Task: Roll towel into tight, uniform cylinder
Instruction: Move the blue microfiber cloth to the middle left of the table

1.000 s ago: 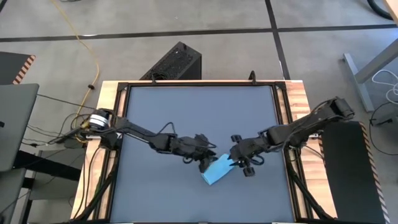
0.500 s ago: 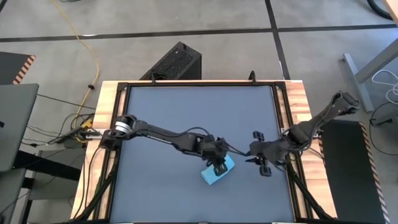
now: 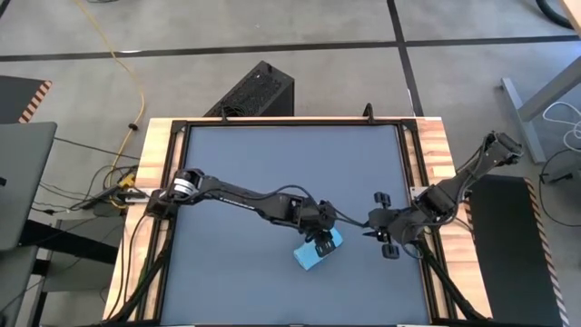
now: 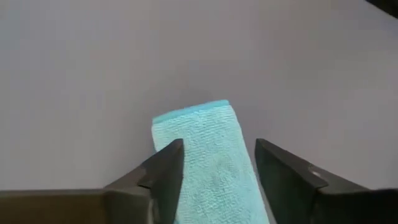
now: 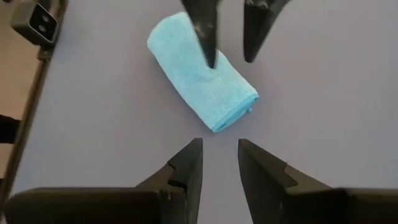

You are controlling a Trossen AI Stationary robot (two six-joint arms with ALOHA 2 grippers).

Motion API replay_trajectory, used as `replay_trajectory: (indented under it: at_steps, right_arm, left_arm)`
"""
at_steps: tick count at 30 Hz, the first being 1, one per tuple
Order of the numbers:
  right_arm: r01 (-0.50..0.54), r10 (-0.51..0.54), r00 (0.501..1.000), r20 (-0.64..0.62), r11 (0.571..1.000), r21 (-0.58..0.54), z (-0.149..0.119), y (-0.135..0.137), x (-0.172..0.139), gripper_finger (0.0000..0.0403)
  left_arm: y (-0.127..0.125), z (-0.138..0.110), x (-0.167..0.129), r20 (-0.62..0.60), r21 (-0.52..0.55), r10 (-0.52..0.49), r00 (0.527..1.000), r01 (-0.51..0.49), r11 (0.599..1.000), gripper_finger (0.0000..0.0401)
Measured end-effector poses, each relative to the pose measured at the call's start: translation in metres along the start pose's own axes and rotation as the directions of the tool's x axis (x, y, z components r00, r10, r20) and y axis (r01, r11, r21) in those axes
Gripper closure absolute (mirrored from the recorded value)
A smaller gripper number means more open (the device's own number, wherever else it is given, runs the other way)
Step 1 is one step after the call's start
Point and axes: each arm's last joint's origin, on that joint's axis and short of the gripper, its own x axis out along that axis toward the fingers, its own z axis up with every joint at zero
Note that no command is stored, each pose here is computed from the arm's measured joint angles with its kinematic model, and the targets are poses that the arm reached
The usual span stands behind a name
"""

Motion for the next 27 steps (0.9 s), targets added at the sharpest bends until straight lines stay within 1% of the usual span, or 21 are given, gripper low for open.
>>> replay_trajectory:
  at_steps: [3, 8, 11, 14, 16, 20, 23, 27]
  right_arm:
    - [0.009, -0.009, 1.0, -0.013, 1.0, -0.013, -0.001, -0.001, 0.0, 0.0276]
    - [0.024, -0.024, 0.999, -0.025, 0.999, -0.022, -0.003, -0.002, 0.0, 0.0276]
    - [0.024, -0.025, 0.999, -0.024, 0.999, -0.027, -0.003, -0.002, 0.0, 0.0276]
    - [0.024, -0.025, 0.999, -0.024, 0.999, -0.035, -0.003, -0.002, 0.0, 0.0275]
    - [0.024, -0.025, 0.999, -0.024, 0.999, -0.038, -0.003, -0.002, 0.0, 0.0275]
    - [0.024, -0.025, 0.999, -0.024, 0.999, -0.037, -0.003, -0.002, 0.0, 0.0275]
    - [0.024, -0.025, 0.999, -0.024, 0.999, -0.042, -0.003, -0.002, 0.0, 0.0275]
    - [0.03, -0.031, 0.999, -0.02, 0.998, -0.047, -0.002, -0.002, 0.0, 0.0275]
  left_arm:
    - [-0.003, -0.003, 0.001, -0.012, 0.009, -0.013, 1.0, 0.013, 1.0, 0.0181]
    - [-0.005, -0.005, 0.001, -0.012, 0.055, -0.011, 1.0, 0.011, 0.998, 0.012]
    - [-0.007, -0.006, 0.001, -0.013, 0.054, -0.008, 1.0, 0.009, 0.999, 0.0099]
    - [-0.008, -0.013, 0.01, -0.013, 0.028, 0.026, 1.0, -0.025, 0.999, 0.0095]
    - [-0.008, -0.024, 0.021, -0.048, 0.011, 0.056, 0.997, -0.056, 0.998, 0.0095]
    - [-0.009, -0.041, 0.037, -0.097, -0.043, 0.085, 0.992, -0.089, 0.995, 0.0094]
    - [-0.006, -0.052, 0.049, -0.137, -0.102, 0.113, 0.984, -0.128, 0.987, 0.0094]
    - [-0.007, -0.061, 0.056, -0.156, -0.165, 0.141, 0.978, -0.166, 0.972, 0.0094]
